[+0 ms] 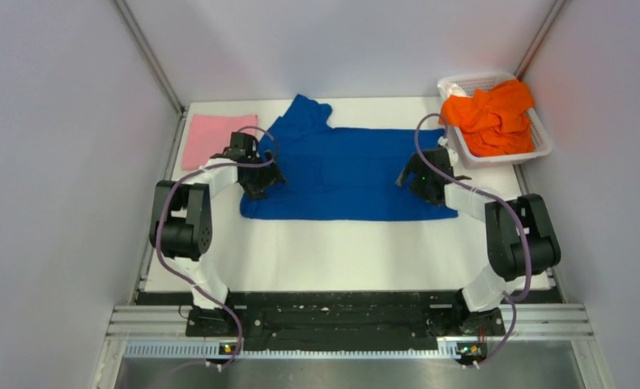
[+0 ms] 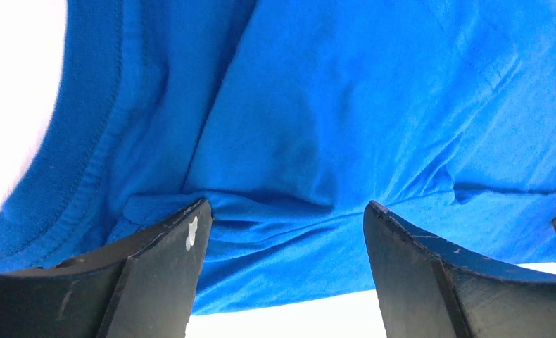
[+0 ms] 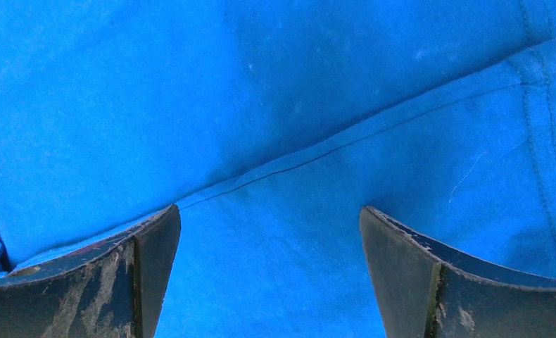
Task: Fold and stack the t-shirts
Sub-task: Fold the flattened tshirt in 1/3 of the way
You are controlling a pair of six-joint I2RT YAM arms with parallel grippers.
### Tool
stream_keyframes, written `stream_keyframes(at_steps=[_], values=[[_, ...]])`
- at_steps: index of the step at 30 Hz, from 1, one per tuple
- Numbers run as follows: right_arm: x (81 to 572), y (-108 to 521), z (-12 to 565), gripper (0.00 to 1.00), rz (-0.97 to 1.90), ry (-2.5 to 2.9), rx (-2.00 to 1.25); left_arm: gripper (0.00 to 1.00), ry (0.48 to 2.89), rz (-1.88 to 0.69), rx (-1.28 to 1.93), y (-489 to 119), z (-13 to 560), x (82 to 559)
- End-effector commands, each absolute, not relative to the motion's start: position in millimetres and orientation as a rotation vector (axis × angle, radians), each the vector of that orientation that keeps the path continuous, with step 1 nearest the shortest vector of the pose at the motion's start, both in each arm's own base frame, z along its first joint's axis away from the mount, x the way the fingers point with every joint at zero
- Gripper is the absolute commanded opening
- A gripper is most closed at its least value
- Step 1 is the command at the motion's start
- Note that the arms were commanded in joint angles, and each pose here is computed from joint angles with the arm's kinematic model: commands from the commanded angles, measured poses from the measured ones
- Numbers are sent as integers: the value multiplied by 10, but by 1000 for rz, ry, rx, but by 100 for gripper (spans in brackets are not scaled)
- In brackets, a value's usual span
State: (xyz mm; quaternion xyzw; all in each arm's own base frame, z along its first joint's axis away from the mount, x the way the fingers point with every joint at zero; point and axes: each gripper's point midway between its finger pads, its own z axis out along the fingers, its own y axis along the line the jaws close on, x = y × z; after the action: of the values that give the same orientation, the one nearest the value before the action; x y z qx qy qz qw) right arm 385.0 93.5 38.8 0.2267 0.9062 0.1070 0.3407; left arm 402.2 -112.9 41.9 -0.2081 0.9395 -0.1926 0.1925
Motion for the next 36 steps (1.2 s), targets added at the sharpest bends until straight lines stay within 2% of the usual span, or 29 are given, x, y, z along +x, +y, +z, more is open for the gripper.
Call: stream_keyframes(at_steps=[1, 6, 12, 20, 30, 36], values=[[3428, 939, 180, 96, 254, 2462, 675, 85, 2843, -413, -715, -990, 59, 3145], [2899, 1024, 111, 97, 211, 2533, 667, 85, 2857, -330, -810, -877, 26, 2506], [2297, 1114, 96, 97, 200, 2585, 600, 85, 2845, -169, -863, -791, 38, 2070], [2009, 887, 136, 97, 124, 2561, 624, 85, 2760, 18, -917, -575, 157, 1725], [2029, 906, 240, 97, 178, 2516, 594, 86, 2665, -100, -883, -655, 314, 1889], [2300, 1016, 540, 99, 249, 2417, 550, 86, 2608, -160, -818, -730, 553, 2156]])
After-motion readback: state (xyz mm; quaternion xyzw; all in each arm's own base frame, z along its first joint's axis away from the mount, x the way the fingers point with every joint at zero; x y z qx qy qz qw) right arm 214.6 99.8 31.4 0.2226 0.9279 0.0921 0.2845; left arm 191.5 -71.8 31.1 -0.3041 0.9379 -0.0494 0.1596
